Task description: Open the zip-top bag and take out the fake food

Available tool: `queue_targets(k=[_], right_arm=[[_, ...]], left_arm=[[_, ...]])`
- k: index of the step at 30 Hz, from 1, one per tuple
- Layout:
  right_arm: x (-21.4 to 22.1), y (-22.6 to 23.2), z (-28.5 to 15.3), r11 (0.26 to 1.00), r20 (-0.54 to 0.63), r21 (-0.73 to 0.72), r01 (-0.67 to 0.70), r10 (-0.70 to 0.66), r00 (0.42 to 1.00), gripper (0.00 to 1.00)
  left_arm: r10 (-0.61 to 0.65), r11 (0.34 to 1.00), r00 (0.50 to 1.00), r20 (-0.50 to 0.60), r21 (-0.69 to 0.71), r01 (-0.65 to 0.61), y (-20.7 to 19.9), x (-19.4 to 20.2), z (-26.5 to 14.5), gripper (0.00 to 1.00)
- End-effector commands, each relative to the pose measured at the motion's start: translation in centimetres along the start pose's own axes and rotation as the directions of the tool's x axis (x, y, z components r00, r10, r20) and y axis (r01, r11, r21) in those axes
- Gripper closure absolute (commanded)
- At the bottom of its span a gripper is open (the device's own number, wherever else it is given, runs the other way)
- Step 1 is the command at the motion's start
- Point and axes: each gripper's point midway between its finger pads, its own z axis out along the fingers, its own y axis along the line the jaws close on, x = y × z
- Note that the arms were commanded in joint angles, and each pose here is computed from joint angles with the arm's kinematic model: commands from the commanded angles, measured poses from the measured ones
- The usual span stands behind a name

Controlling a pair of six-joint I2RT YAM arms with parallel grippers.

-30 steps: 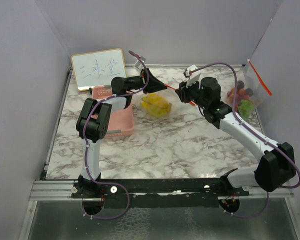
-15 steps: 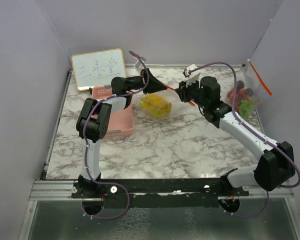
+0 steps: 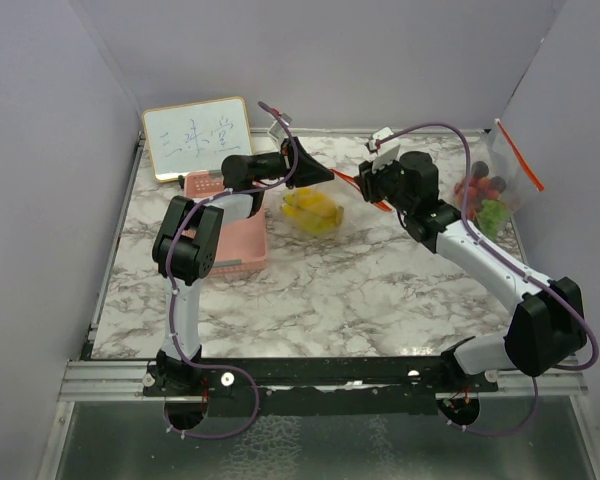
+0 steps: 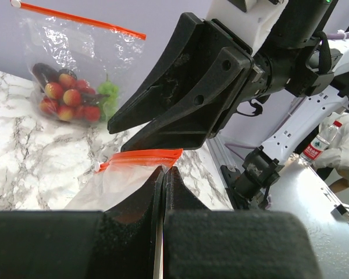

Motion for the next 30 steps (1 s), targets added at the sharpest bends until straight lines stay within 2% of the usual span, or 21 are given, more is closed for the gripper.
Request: queue_targets(k=[1, 11, 13, 15, 20, 24, 28, 29, 30], right_arm=[[-0.7, -1.5, 0.4, 0.998, 0.014, 0.053, 0.016, -0.017, 1.000, 0.68], [-3.3, -0.2, -1.7, 1.000, 0.093, -0.020, -0.012, 0.014, 0.996, 0.68], [-3.6, 0.4, -2.4, 0.999, 0.110, -0.052, 0.002, 0.004, 0.994, 0.62], [-3.3, 1.1, -2.7, 0.996, 0.108, -0.090, 0.017, -0.007, 0.994, 0.50], [-1.6, 2.2, -2.6, 0.988, 0.067, -0.151, 0.023, -0.013, 0.998, 0.38], [0.3, 3.1, -1.7, 0.980, 0.006, -0.198, 0.018, -0.018, 1.000, 0.37], [2.3, 2.8, -0.7, 0.985, -0.051, -0.175, -0.003, -0.006, 0.999, 0.37], [2.6, 2.8, -0.6, 0.985, -0.056, -0.172, -0.007, -0.003, 0.998, 0.37], [2.9, 2.9, -0.5, 0.984, -0.059, -0.175, -0.011, 0.001, 0.998, 0.40]], left_arm=[[0.086, 0.994, 0.996, -0.001, 0.066, -0.085, -1.8, -0.9, 0.5, 1.00], [0.068, 0.996, 0.998, 0.001, 0.062, -0.068, -1.1, -0.5, 0.5, 1.00], [0.069, 0.996, 0.998, 0.003, 0.061, -0.069, -1.1, -0.6, 0.5, 1.00], [0.072, 0.995, 0.997, 0.001, 0.063, -0.072, -1.2, -0.6, 0.5, 1.00], [0.071, 0.995, 0.997, -0.009, 0.067, -0.070, -1.3, -0.7, 0.6, 1.00], [0.074, 0.995, 0.997, -0.019, 0.073, -0.073, -1.5, -0.9, 0.6, 1.00], [0.082, 0.993, 0.996, -0.032, 0.089, -0.079, -2.0, -1.1, 0.7, 1.00], [0.082, 0.993, 0.996, -0.036, 0.092, -0.078, -2.1, -1.1, 0.7, 0.99], [0.081, 0.993, 0.996, -0.040, 0.093, -0.077, -2.1, -1.0, 0.7, 0.92]])
